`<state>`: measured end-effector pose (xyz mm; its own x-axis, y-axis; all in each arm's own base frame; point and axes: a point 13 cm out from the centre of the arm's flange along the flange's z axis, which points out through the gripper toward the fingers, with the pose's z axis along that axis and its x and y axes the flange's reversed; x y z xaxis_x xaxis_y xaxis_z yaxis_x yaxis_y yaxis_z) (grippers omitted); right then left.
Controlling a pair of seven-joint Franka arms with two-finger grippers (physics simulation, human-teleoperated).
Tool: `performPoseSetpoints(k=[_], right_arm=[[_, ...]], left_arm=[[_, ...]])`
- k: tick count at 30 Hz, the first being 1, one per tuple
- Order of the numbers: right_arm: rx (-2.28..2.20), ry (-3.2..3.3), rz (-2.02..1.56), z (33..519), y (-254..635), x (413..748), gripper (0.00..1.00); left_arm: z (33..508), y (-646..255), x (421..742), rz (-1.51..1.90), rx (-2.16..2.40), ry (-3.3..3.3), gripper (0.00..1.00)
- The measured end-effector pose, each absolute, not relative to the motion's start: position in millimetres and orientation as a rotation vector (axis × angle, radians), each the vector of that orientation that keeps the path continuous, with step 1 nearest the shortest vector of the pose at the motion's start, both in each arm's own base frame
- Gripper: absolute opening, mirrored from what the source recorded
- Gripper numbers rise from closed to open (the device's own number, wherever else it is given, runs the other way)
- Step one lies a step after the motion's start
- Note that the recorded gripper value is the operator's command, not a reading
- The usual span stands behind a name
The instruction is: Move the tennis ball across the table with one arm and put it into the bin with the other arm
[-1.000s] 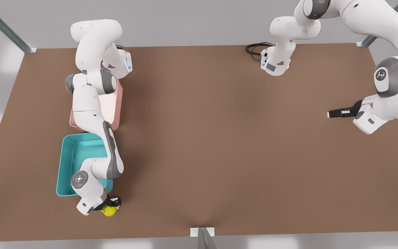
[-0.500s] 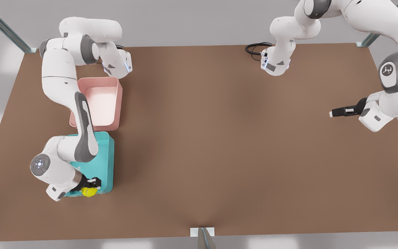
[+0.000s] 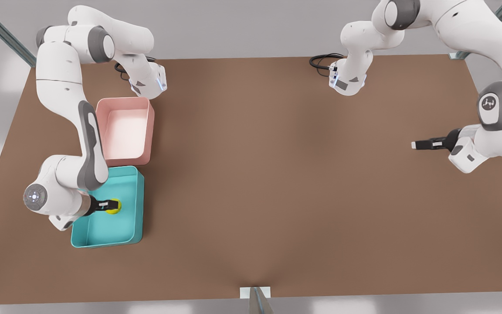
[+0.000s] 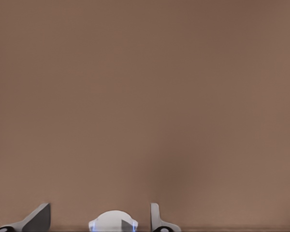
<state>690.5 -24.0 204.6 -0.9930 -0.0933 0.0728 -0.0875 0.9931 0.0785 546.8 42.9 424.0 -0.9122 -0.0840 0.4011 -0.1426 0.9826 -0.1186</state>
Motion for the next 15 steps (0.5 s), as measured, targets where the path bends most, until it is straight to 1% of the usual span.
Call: performPoseSetpoints(k=[2, 3, 4, 6, 8, 10, 13, 15], right_arm=[[0.145, -3.115, -0.104, 248, -15, 718, 1.0], [0.143, -3.126, -0.086, 266, -15, 723, 1.0], [0.136, -3.135, -0.067, 288, -17, 724, 1.0], [0.171, -3.167, 0.03, 356, -14, 715, 1.0], [0.17, -3.162, 0.1, 396, -18, 696, 1.0], [0.118, -3.135, 0.13, 425, -34, 655, 1.0], [0.071, -3.093, 0.139, 445, -40, 604, 1.0], [0.043, -3.075, 0.143, 448, -43, 589, 1.0]], left_arm=[[424, 43, 545, 0.211, 0.163, -2.713, 1.0], [424, 42, 544, 0.213, 0.162, -2.71, 1.0], [424, 42, 543, 0.213, 0.161, -2.707, 1.0], [424, 41, 542, 0.215, 0.16, -2.702, 1.0], [425, 41, 541, 0.215, 0.16, -2.7, 1.0], [425, 41, 540, 0.216, 0.159, -2.697, 1.0], [425, 41, 539, 0.216, 0.159, -2.694, 1.0], [425, 41, 539, 0.215, 0.158, -2.692, 1.0]])
